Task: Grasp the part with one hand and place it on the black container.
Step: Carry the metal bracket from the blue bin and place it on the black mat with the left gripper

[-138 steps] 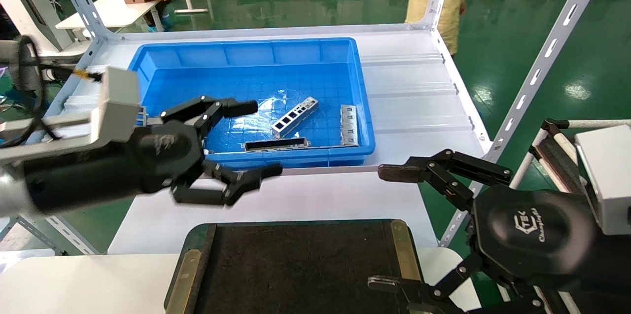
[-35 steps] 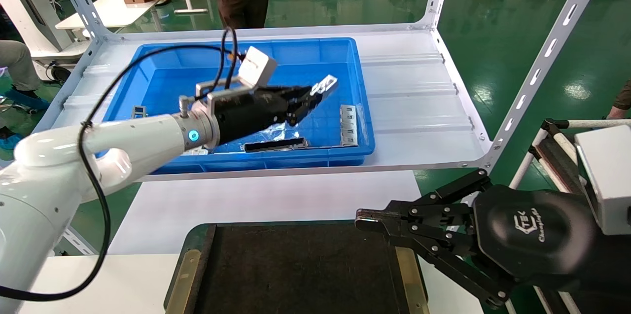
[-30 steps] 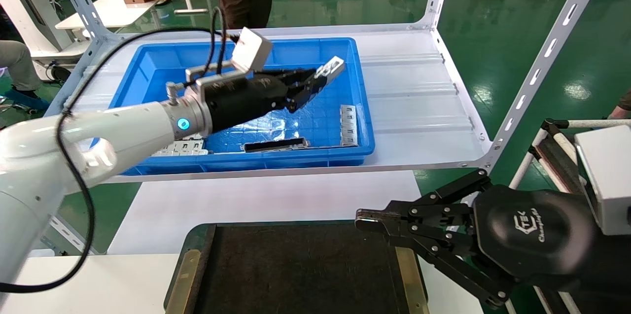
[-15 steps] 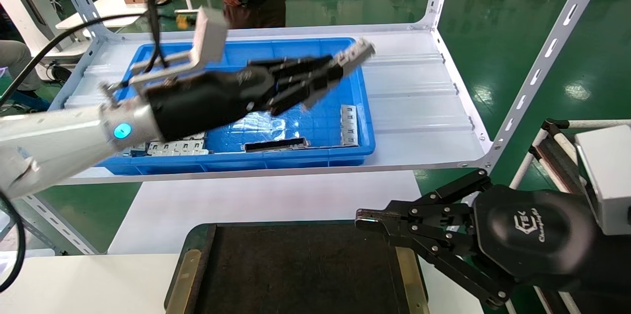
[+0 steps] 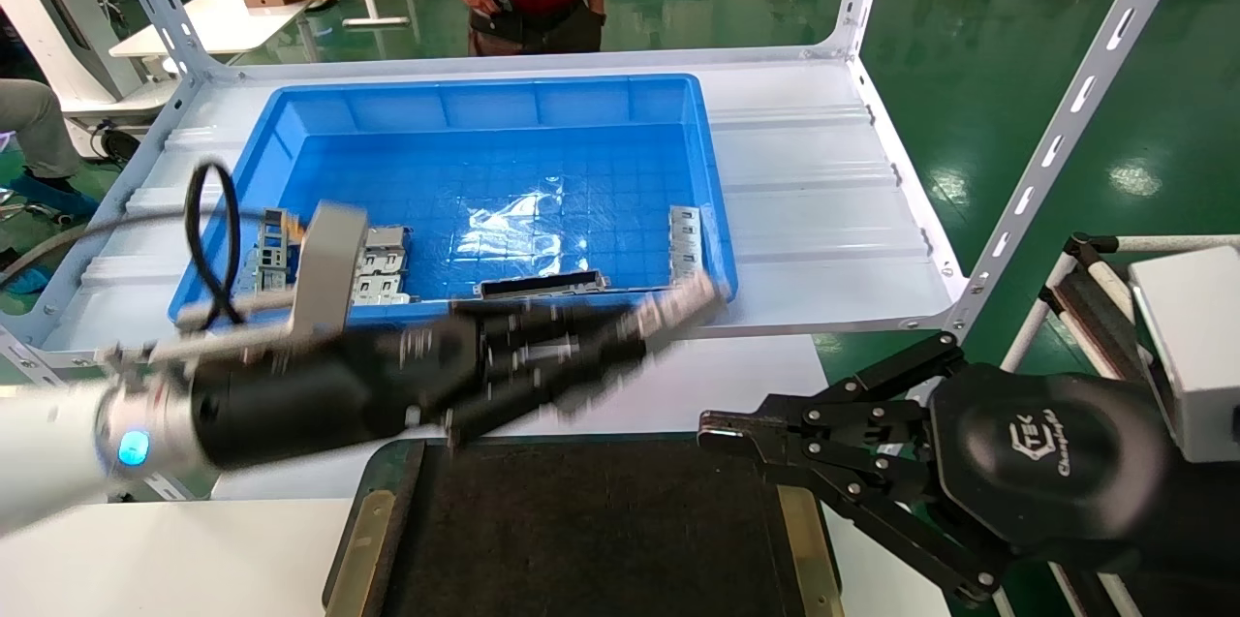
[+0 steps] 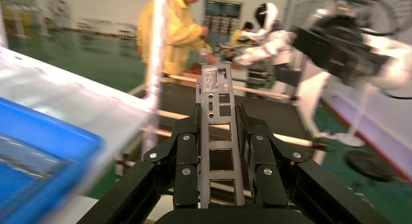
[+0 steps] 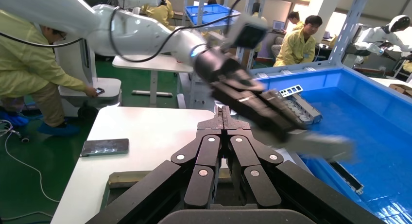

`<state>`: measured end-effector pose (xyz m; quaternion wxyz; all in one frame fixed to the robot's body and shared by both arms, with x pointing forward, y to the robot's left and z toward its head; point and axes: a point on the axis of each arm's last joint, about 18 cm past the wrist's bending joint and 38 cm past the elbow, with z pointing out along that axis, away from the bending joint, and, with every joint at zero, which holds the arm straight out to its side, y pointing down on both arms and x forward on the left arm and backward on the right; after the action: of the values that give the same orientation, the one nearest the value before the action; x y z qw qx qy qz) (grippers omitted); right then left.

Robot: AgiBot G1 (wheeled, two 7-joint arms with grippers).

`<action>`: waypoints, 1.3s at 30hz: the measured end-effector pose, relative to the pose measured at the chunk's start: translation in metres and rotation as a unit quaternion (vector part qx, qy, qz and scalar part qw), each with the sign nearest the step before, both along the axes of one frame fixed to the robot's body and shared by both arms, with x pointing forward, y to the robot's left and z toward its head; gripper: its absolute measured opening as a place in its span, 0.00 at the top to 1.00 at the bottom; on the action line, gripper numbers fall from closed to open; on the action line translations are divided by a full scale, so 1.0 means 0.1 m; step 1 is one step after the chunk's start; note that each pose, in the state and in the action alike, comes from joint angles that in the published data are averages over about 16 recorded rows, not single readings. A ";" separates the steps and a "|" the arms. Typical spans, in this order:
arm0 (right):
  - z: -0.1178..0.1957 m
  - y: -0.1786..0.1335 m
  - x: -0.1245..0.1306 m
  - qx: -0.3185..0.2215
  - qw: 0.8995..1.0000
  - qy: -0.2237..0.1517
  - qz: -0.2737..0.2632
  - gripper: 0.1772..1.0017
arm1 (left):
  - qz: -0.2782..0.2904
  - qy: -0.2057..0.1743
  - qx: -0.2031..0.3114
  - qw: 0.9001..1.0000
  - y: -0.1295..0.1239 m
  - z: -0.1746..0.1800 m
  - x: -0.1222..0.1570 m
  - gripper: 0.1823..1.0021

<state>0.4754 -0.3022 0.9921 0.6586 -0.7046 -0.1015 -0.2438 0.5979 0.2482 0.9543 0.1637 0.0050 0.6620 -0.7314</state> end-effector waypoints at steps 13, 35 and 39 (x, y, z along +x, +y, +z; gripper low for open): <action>0.00 0.00 0.00 0.000 1.000 0.000 0.000 0.98 | 0.064 0.126 -0.004 0.990 0.14 -1.01 -0.36 0.83; 0.00 0.00 0.00 0.000 1.000 0.000 0.000 0.98 | 0.335 0.279 -0.096 0.895 0.23 -2.30 -0.20 0.83; 0.00 0.00 0.00 0.000 1.000 0.000 0.000 0.98 | 0.362 0.292 -0.112 0.878 0.21 -2.42 -0.08 0.83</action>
<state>0.4754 -0.3022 0.9921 0.6586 -0.7046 -0.1015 -0.2438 0.5899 0.2688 0.7120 0.2157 -0.4676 0.5486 -0.6587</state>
